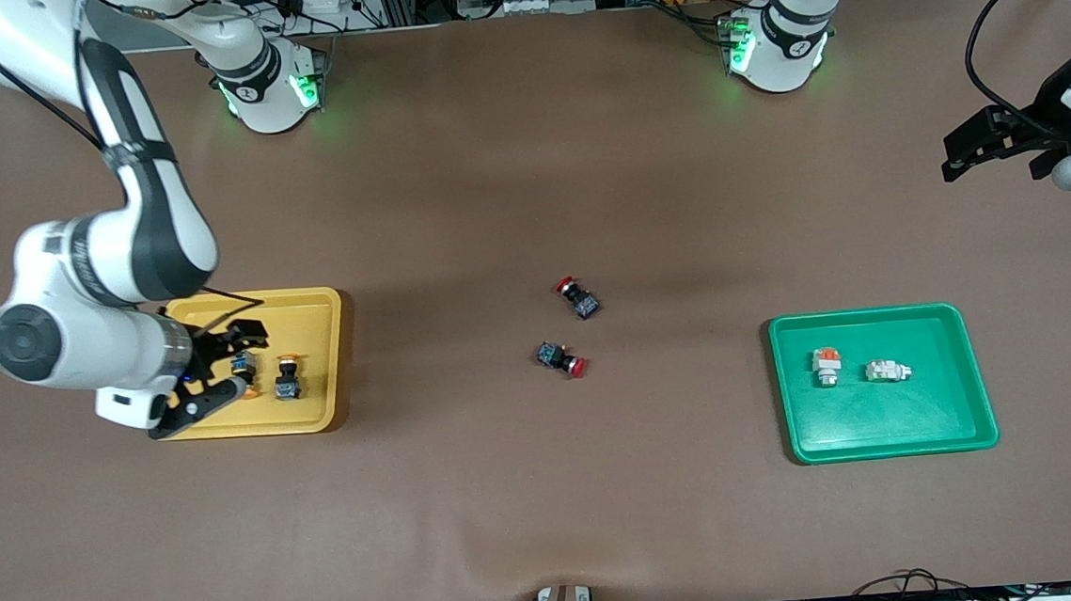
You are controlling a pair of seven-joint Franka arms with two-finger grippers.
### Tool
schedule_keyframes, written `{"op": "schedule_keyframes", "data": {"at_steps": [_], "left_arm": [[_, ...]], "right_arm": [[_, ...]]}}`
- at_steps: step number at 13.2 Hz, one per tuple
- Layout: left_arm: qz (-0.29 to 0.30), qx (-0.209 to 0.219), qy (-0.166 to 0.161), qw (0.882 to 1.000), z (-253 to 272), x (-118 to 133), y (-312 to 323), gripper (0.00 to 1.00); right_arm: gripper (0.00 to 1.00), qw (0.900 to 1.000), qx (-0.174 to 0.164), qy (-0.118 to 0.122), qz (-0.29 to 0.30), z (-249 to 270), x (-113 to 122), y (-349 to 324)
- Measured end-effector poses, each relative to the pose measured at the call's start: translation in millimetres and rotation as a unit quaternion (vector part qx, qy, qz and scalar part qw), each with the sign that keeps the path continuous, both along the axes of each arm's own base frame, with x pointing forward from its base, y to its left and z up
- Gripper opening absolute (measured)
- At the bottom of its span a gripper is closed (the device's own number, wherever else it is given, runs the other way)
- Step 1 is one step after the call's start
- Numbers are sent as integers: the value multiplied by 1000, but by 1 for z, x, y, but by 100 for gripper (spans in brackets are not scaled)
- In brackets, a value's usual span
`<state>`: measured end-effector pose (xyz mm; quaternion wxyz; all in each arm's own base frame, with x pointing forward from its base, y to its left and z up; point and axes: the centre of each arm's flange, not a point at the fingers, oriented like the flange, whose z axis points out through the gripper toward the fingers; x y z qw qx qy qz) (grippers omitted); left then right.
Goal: Place green and yellow buttons in trays
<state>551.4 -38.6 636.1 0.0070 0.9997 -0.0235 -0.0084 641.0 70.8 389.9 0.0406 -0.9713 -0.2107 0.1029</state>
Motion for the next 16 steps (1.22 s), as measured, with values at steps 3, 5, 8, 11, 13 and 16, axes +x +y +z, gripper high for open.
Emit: {"op": "schedule_keyframes", "data": {"at_steps": [3,5,8,11,13,16], "left_arm": [[0,0,0,1000,0,0,0,100],[0,0,0,1000,0,0,0,100],[0,0,-1,1000,1,0,0,100],[0,0,-1,1000,1,0,0,100],[0,0,-1,1000,1,0,0,100],[0,0,-1,1000,1,0,-1,100]], "right_arm": [[100,1000,-2,-2,-12,44,-6,2],[100,1000,-3,-1,-15,61,-13,3],[100,999,-15,7,-36,104,-34,6],[100,998,-30,16,-59,151,-58,16],[100,996,-35,15,-79,166,-65,19],[100,995,-39,16,-94,175,-69,9]]}}
